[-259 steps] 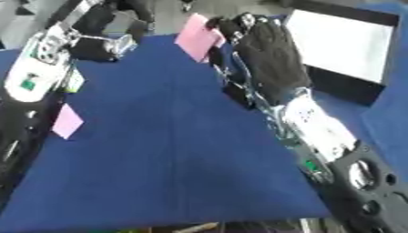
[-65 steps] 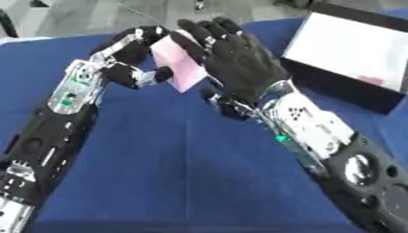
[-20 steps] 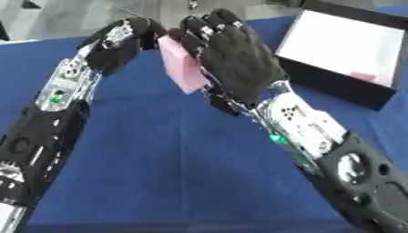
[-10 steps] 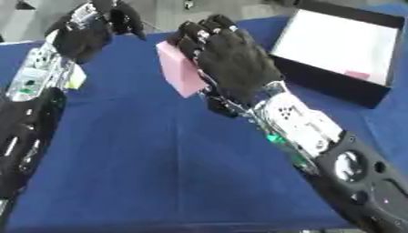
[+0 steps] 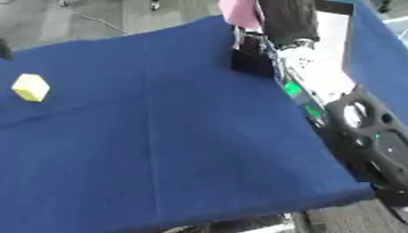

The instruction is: Pick up the objects with one hand, pass them to the other hand, and then place them into the box on the other side of the table.

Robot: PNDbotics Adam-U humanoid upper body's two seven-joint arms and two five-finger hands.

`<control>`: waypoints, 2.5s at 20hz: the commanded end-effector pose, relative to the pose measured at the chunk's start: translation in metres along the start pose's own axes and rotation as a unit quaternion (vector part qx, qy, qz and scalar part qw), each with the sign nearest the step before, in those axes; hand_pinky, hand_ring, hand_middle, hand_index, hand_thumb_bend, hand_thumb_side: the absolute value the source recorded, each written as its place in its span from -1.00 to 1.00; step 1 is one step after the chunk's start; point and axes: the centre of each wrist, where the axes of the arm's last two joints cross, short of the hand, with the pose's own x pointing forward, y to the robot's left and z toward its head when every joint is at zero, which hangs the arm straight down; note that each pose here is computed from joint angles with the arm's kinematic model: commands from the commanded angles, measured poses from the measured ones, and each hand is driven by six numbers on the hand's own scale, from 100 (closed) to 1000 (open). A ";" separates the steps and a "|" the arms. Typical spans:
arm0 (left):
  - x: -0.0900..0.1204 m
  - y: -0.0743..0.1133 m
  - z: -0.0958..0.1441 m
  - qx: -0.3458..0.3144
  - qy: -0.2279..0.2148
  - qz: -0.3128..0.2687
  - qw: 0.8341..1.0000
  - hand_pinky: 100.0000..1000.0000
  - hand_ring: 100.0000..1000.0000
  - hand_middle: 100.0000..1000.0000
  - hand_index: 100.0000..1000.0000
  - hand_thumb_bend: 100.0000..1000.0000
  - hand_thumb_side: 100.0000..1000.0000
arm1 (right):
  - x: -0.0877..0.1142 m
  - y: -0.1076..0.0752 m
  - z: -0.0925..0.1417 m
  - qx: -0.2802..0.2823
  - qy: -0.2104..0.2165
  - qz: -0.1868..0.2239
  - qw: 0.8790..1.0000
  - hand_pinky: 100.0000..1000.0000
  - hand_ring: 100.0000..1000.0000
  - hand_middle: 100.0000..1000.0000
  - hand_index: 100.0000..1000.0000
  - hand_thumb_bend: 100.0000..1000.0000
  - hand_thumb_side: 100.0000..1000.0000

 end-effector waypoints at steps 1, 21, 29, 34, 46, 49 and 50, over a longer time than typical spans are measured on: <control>0.011 0.024 0.010 -0.026 -0.051 -0.069 0.996 0.31 0.06 0.03 0.32 -1.00 0.37 | -0.045 0.019 -0.025 0.001 0.124 0.015 0.992 -0.08 0.65 0.20 0.14 -1.00 -0.64; 0.003 0.026 0.041 -0.031 -0.010 -0.068 0.997 0.31 0.07 0.03 0.31 -1.00 0.44 | -0.116 0.037 -0.027 0.280 0.193 0.181 0.923 1.00 1.00 1.00 1.00 -0.23 -0.17; 0.001 0.026 0.043 -0.040 -0.006 -0.074 0.996 0.31 0.07 0.02 0.31 -1.00 0.43 | -0.097 -0.007 -0.036 0.198 0.139 0.400 0.884 1.00 0.86 1.00 1.00 -0.24 0.11; 0.000 0.027 0.042 -0.044 -0.003 -0.080 0.996 0.31 0.07 0.02 0.31 -1.00 0.39 | -0.069 -0.040 -0.031 0.141 0.098 0.434 0.885 1.00 0.84 1.00 1.00 -0.24 -0.27; 0.046 0.102 0.006 -0.058 -0.001 -0.387 0.920 0.57 0.44 0.46 0.68 -0.22 -0.69 | 0.064 -0.053 0.042 -0.120 -0.231 0.148 0.954 1.00 0.85 1.00 1.00 -0.66 -1.00; 0.058 0.119 -0.007 -0.102 0.016 -0.493 0.864 0.68 0.57 0.61 0.82 0.37 -0.40 | 0.084 -0.047 0.056 -0.113 -0.257 0.081 0.956 1.00 0.88 1.00 1.00 -0.57 -1.00; 0.058 0.120 -0.009 -0.109 0.022 -0.514 0.850 0.68 0.57 0.61 0.82 0.37 -0.40 | 0.087 -0.047 0.058 -0.110 -0.260 0.070 0.957 1.00 0.88 1.00 1.00 -0.57 -1.00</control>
